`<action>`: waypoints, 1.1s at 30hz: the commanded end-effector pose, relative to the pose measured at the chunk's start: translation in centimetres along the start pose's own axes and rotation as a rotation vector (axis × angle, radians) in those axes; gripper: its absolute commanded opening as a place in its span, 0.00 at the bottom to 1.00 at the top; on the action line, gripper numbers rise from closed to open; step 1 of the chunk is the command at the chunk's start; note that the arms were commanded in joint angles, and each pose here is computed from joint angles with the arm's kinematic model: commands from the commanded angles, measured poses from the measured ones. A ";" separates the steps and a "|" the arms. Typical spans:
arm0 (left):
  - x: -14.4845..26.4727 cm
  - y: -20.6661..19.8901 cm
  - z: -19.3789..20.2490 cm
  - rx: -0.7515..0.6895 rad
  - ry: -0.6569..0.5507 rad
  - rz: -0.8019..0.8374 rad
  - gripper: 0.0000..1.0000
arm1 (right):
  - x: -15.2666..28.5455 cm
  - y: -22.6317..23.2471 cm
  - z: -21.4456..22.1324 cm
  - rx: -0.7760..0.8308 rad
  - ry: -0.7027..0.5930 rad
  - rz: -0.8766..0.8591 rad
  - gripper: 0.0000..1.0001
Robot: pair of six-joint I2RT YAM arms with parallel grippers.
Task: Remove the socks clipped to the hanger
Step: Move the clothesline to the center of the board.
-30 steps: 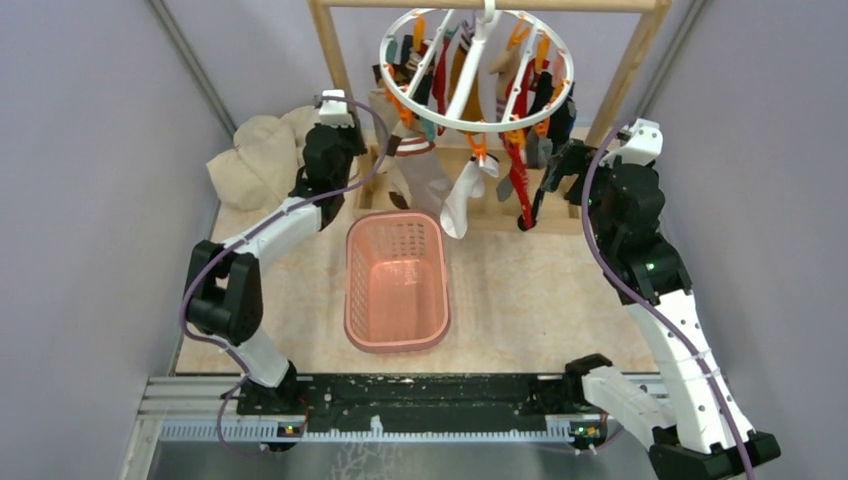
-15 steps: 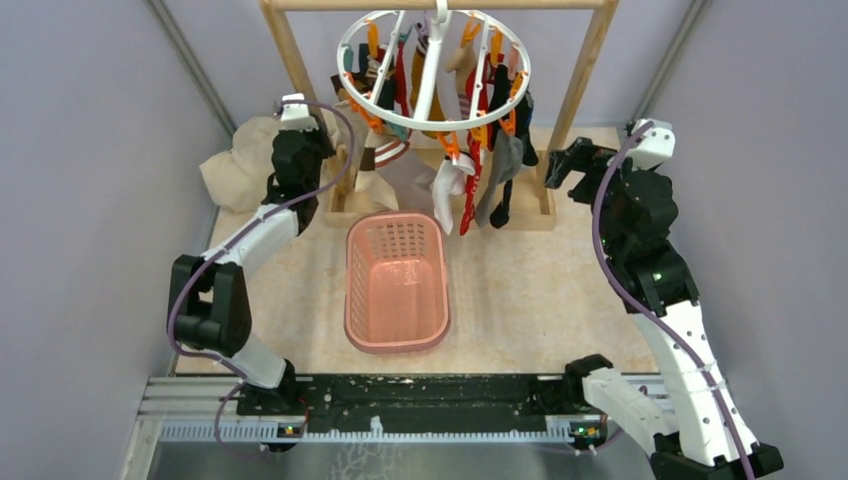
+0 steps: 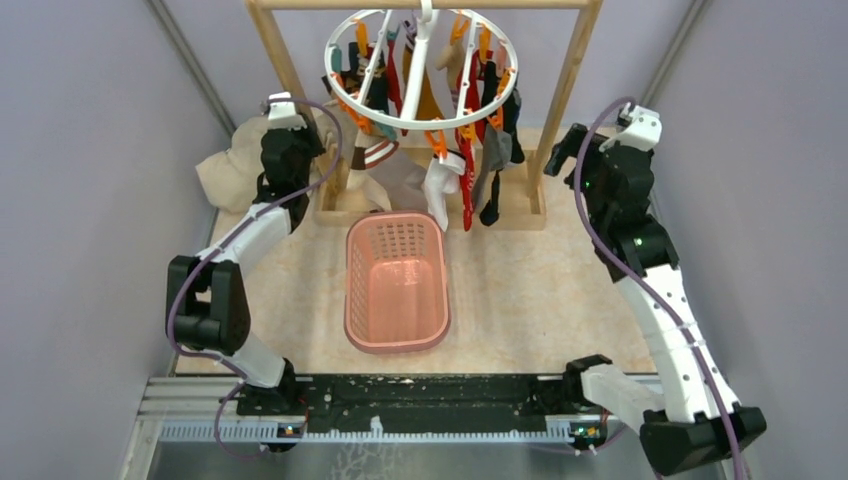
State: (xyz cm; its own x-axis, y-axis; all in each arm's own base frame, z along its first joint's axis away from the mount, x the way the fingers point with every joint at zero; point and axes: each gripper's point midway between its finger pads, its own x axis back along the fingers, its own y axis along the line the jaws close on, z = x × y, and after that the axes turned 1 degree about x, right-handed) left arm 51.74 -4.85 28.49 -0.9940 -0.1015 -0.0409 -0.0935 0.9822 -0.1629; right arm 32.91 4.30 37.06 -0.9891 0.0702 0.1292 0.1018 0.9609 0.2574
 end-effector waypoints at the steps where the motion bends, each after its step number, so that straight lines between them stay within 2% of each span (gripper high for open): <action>1: -0.6 5.9 2.9 0.061 0.074 -0.214 0.00 | -3.3 -1.8 -0.7 -0.060 0.006 0.097 0.91; 4: -0.9 6.0 3.3 0.071 0.086 -0.211 0.00 | -5.7 -2.1 0.1 -0.058 0.020 0.116 0.84; 7: -1.1 6.0 3.9 0.081 0.099 -0.205 0.00 | -8.0 -2.1 1.0 -0.055 0.030 0.108 0.72; 8: -1.1 6.0 4.2 0.085 0.104 -0.205 0.00 | -8.7 -1.9 1.1 -0.051 0.023 0.092 0.63; 9: -1.1 6.0 4.3 0.085 0.107 -0.204 0.00 | -9.2 -1.8 1.2 -0.049 0.014 0.087 0.59; 15: -1.6 6.0 5.4 0.092 0.123 -0.200 0.00 | -11.8 -2.1 1.3 -0.051 -0.027 0.110 0.58; 23: -2.2 5.9 6.5 0.100 0.140 -0.195 0.00 | -15.6 -0.4 3.3 -0.082 -0.024 0.014 0.57; 25: -2.5 5.7 6.7 0.102 0.144 -0.188 0.00 | -16.3 0.0 4.0 -0.089 -0.016 -0.005 0.55; 30: -3.3 5.6 7.7 0.095 0.161 -0.178 0.00 | -18.5 -0.1 5.1 -0.099 0.000 -0.002 0.43; 33: -3.8 5.6 8.1 0.084 0.167 -0.175 0.00 | -20.0 0.0 5.3 -0.106 0.007 -0.004 0.41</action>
State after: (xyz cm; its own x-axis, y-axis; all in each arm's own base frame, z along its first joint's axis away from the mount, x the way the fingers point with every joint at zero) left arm 55.08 -3.29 28.39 -0.9893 -0.1244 -0.0766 -0.1063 0.9726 -0.2067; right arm 49.18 4.55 25.06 -0.9607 0.0693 0.2688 0.1517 0.9421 0.2992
